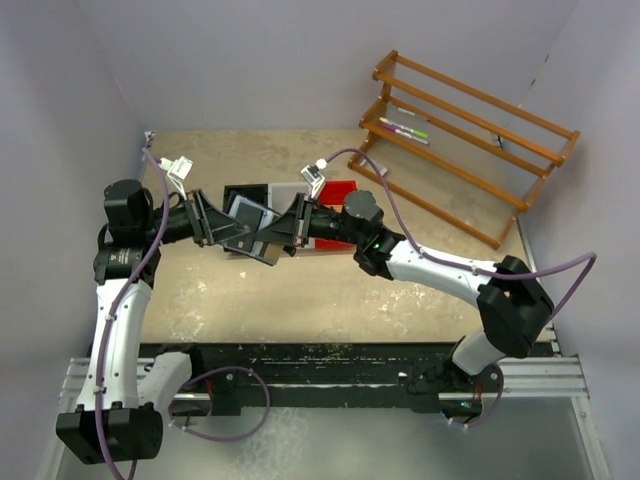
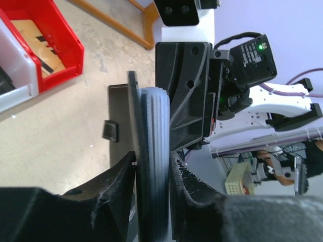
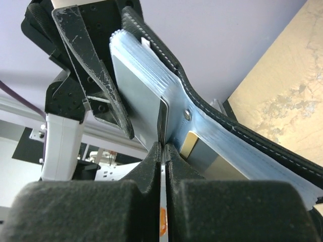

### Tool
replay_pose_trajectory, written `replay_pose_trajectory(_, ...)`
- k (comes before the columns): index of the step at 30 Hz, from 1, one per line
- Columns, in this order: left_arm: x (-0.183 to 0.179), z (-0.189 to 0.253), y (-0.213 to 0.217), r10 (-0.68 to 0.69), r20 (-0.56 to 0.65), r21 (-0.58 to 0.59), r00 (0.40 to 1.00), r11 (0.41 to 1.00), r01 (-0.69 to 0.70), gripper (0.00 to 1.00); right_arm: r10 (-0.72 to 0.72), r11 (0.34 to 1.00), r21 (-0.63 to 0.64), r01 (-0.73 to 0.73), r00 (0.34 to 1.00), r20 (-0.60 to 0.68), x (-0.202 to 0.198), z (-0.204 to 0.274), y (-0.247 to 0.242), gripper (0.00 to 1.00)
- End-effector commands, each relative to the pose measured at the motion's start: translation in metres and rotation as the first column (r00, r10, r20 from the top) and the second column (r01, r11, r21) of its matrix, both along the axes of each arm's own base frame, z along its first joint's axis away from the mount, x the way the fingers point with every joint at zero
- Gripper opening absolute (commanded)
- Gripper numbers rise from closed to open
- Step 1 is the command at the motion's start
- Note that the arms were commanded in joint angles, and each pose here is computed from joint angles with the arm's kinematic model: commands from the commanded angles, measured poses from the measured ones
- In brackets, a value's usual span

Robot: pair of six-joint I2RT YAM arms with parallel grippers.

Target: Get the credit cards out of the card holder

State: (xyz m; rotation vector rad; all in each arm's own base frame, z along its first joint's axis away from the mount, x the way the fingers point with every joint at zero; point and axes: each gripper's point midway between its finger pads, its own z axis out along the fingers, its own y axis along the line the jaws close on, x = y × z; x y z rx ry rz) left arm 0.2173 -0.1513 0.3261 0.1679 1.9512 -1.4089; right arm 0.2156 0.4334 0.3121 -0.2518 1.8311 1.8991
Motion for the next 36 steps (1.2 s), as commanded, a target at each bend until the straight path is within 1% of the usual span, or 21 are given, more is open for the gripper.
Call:
replay_pose_trajectory(1, -0.036, 0.022, -0.014, -0.186, 0.027, -0.093, 0.982, 0.978, 0.188, 0.37, -0.006, 0.993, 0.117, -0.006, 0.995, 0.103, -0.004, 0.051, -0.001, 0.0)
replay_pose_trajectory(3, -0.039, 0.027, -0.014, -0.205, 0.043, -0.1, 0.978, 0.973, 0.208, 0.38, 0.001, 0.993, 0.114, -0.014, 0.994, 0.111, -0.006, 0.051, -0.003, 0.0)
replay_pose_trajectory(9, -0.046, 0.035, -0.015, -0.236, 0.051, -0.115, 0.971, 0.964, 0.24, 0.39, 0.032, 0.995, 0.087, -0.04, 0.995, 0.093, -0.015, 0.041, -0.007, 0.0)
replay_pose_trajectory(20, -0.05, 0.045, -0.016, -0.24, 0.057, -0.131, 0.969, 0.961, 0.245, 0.29, 0.024, 0.996, 0.086, -0.032, 0.995, 0.093, -0.019, 0.037, -0.015, 0.0)
replay_pose_trajectory(23, -0.05, 0.046, -0.016, -0.236, 0.06, -0.131, 0.97, 0.961, 0.242, 0.26, 0.013, 0.997, 0.071, -0.019, 0.997, 0.076, -0.021, 0.024, -0.02, 0.0)
replay_pose_trajectory(30, -0.047, 0.044, -0.016, -0.229, 0.055, -0.131, 0.972, 0.963, 0.234, 0.25, -0.012, 0.998, 0.068, 0.007, 0.997, 0.07, -0.021, 0.019, -0.03, 0.0)
replay_pose_trajectory(36, -0.045, 0.043, -0.016, -0.215, 0.059, -0.124, 0.975, 0.967, 0.221, 0.25, -0.008, 0.996, 0.085, 0.001, 0.997, 0.08, -0.02, 0.027, -0.028, 0.0)
